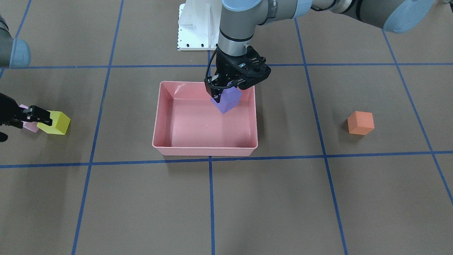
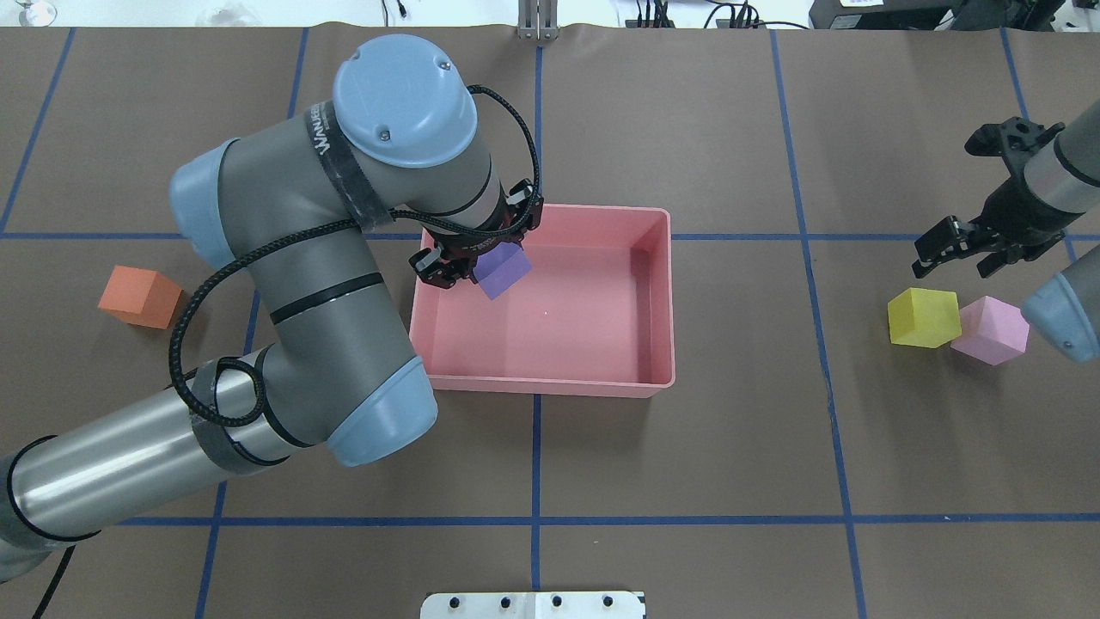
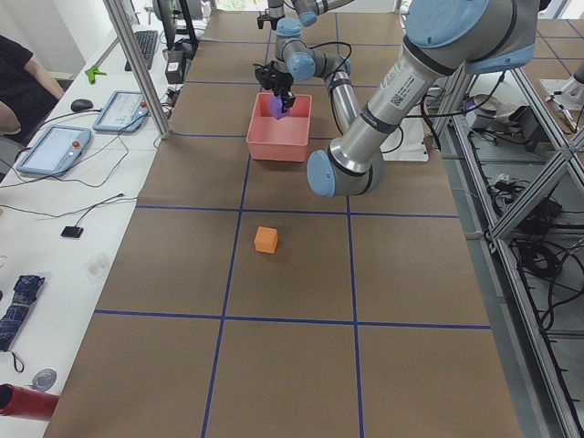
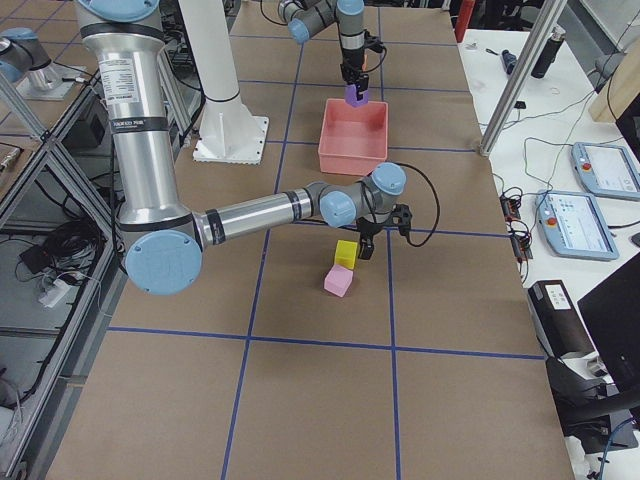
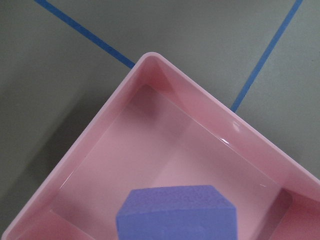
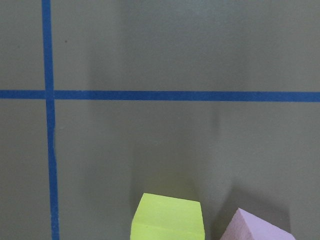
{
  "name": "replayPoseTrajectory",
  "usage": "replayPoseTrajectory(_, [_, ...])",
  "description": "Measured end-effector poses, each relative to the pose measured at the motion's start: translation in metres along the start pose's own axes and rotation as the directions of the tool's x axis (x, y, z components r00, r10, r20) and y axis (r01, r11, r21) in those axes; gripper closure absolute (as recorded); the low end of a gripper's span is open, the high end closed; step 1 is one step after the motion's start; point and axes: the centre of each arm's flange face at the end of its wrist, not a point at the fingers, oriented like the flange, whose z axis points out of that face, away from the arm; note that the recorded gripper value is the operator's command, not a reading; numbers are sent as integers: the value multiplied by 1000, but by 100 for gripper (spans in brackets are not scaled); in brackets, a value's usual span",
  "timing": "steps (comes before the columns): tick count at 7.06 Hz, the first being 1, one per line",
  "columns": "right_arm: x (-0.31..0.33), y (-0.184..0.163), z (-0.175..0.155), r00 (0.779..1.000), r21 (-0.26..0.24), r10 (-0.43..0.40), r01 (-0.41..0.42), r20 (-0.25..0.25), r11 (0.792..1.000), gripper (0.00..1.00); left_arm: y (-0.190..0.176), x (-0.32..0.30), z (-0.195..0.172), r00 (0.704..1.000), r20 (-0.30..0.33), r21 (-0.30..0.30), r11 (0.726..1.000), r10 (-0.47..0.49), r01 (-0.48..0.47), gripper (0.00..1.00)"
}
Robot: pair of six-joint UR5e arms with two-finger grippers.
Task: Place blocks into pink bin with both arms
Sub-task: 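Carry the purple cube into the bin while the right gripper descends to yellow cube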
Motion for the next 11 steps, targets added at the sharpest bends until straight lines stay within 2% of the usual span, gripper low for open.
replayPoseTrajectory(3, [-8,2,28,1000,-40,-21,20,-20,999,1,1,0,1,1000,1,-2,1000,2,-2,100])
replayPoseTrajectory(6, [3,1,44,999,-65,-8,6,-35,998,1,2,0,1,1000,1,-2,1000,3,-3,100])
replayPoseTrajectory(11, [-7,9,65,999,-96,-29,25,-33,995,2,13,7,12,1000,3,-11,1000,-7,7,100])
